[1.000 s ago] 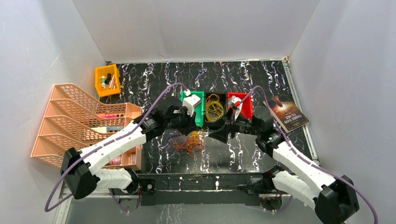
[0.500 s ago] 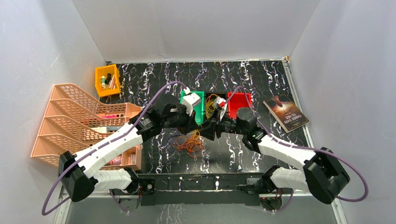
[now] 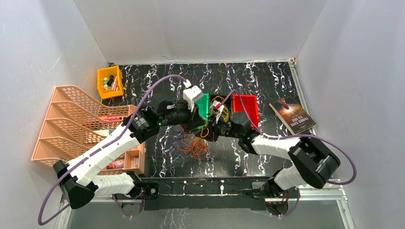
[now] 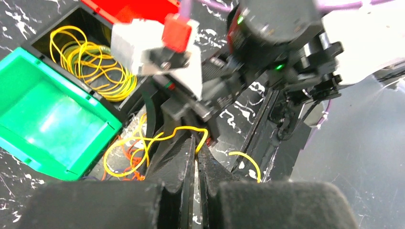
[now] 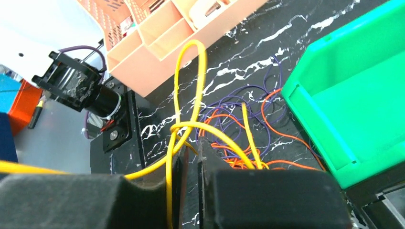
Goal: Untangle the cables
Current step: Untie the cable.
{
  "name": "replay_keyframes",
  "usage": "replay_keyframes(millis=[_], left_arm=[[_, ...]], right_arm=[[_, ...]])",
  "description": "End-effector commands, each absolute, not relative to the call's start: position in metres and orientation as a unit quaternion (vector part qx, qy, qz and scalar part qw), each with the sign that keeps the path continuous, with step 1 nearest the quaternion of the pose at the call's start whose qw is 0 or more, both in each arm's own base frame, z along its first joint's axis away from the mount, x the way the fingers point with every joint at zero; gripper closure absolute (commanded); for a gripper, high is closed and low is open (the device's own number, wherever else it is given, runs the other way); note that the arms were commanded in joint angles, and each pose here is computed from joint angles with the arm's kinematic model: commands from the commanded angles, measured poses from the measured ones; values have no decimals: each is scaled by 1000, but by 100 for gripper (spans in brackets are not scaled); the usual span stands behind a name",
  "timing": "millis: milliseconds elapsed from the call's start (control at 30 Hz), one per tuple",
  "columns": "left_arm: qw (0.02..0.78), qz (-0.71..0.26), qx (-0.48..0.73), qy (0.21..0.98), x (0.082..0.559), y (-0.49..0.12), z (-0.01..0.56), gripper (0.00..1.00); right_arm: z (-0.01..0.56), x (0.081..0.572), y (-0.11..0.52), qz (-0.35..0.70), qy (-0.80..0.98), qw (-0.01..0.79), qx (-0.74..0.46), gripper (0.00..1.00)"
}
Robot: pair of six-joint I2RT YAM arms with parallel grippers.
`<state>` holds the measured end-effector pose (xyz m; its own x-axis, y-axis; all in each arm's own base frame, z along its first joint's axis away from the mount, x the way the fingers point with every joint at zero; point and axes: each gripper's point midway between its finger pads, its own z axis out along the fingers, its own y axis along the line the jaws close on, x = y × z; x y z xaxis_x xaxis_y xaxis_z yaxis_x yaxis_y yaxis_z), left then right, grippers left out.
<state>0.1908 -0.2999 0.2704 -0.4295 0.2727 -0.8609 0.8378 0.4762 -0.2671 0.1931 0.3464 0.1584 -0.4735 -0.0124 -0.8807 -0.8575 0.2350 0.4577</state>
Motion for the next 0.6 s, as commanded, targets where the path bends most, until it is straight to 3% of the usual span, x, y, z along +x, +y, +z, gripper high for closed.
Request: replay_keyframes(millis=[0,233,567], left_arm=[[428,-393,357,731,182,-298,325,100],[501,-345,292,738,204,-273,373,100],[579,-297,235,722,228,-250,432,100]], right_arm=[[167,205,358,541,677,414,-279,82],[123,186,354,518,724,367,-271,87],[69,166,300,437,794,346,-242,92]])
